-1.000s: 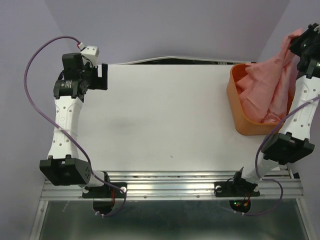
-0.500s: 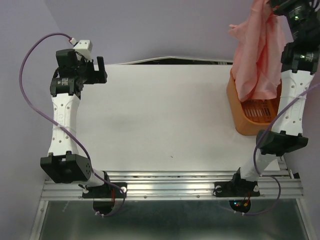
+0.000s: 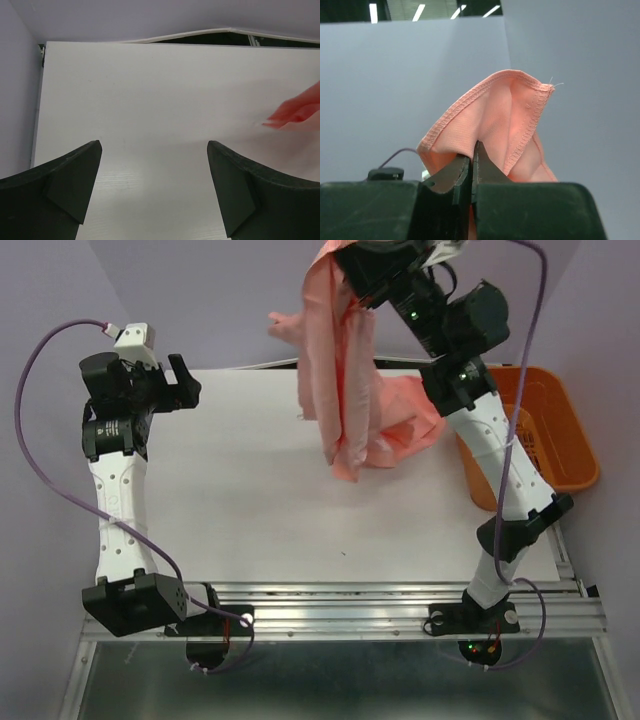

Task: Fold and stack the skirts
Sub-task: Move the skirt to the center of the board, then flatten the skirt out

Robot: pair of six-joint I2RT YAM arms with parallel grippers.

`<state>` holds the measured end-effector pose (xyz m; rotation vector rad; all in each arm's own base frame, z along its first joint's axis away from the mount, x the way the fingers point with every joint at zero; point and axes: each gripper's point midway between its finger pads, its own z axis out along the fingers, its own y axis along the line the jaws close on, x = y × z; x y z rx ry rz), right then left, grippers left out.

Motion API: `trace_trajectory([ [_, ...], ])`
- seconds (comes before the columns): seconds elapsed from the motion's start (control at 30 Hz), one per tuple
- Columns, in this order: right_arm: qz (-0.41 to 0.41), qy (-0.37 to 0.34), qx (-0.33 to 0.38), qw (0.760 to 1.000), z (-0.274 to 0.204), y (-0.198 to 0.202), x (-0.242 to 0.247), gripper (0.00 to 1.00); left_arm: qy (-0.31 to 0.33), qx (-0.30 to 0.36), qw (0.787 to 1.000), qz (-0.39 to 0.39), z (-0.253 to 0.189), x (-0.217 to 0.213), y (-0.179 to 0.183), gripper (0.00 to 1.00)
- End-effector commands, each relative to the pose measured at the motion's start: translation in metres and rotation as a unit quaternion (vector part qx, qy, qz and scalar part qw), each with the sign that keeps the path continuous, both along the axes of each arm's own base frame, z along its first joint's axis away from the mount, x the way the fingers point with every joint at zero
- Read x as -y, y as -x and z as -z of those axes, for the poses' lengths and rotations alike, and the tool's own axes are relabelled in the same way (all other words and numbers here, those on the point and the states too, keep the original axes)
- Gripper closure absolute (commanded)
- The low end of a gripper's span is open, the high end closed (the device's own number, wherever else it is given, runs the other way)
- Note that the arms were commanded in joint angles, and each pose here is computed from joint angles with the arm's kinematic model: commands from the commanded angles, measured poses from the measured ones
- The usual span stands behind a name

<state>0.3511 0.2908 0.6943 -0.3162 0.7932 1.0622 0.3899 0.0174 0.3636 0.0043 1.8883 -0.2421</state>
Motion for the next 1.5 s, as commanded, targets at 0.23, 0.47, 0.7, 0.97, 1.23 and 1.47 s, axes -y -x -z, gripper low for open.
trace_trajectory([
  [0.23, 0.017, 0.187, -0.178, 0.966, 0.259, -0.052, -0.084, 0.99, -0.018, -0.016, 1.0, 0.017, 0.015, -0.016, 0.014, 0.02],
  [0.47, 0.076, 0.373, -0.193, 0.905, 0.385, 0.007, -0.012, 0.99, -0.086, -0.058, 0.993, 0.058, 0.056, -0.018, 0.034, 0.03],
  [0.7, 0.172, 0.505, -0.257, 0.806, 0.495, 0.015, 0.079, 0.45, -0.092, -0.131, 0.981, 0.112, 0.114, -0.011, 0.045, 0.08],
  [0.97, 0.096, 0.498, -0.306, 0.806, 0.456, 0.011, 0.047, 0.0, -0.092, -0.205, 0.967, 0.116, 0.171, -0.019, 0.048, 0.13],
  [1.23, 0.009, 0.453, -0.317, 0.833, 0.447, -0.025, -0.017, 0.19, -0.046, -0.28, 0.953, 0.108, 0.234, -0.012, 0.047, 0.25],
  [1.47, -0.057, 0.435, -0.342, 0.831, 0.48, -0.067, -0.07, 0.27, -0.023, -0.312, 0.944, 0.102, 0.264, -0.011, 0.047, 0.3],
])
